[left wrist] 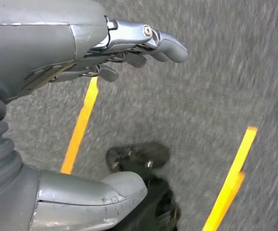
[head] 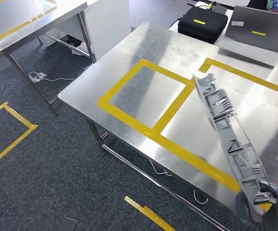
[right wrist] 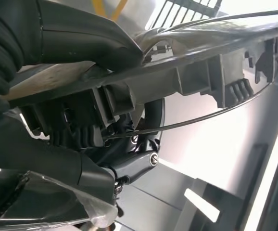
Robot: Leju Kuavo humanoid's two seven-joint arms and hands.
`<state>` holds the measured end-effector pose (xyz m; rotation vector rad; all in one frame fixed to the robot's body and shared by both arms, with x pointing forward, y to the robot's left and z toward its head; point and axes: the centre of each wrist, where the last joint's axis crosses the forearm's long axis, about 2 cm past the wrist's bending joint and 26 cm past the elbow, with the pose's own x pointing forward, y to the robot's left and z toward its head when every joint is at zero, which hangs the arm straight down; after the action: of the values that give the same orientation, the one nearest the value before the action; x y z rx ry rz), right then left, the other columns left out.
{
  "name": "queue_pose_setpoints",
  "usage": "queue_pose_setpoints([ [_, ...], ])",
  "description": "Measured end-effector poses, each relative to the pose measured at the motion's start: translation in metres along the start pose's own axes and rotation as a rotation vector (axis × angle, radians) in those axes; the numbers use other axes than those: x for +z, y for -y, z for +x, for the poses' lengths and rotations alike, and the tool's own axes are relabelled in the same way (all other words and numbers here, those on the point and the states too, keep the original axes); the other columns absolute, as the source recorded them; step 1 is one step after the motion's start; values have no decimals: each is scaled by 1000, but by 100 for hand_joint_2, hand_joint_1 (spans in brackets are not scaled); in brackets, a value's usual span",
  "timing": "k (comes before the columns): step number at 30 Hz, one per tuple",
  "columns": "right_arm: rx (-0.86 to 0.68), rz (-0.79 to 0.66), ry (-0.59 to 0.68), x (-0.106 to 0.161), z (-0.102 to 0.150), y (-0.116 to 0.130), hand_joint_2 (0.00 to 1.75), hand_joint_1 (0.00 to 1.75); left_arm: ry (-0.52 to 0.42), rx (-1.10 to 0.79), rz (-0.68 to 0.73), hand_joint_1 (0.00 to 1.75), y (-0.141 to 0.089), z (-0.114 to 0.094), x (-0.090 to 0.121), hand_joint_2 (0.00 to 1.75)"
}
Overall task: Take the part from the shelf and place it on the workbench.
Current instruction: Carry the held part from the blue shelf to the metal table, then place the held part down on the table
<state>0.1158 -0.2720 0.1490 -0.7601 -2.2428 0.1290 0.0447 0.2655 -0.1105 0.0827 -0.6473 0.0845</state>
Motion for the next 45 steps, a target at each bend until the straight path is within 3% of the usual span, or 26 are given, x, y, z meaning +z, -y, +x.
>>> queue_pose_setpoints([
  [7,75,67,0,9,-5,-1,175,175,-2,16,-12,0,2,-3,2,175],
  [35,142,37,-7,12,-5,-1,175,175,13,11,-26,0,2,1,-1,175],
  [45,145,42,-167,14,-24,14,175,175,11,16,-22,0,3,0,0,175],
])
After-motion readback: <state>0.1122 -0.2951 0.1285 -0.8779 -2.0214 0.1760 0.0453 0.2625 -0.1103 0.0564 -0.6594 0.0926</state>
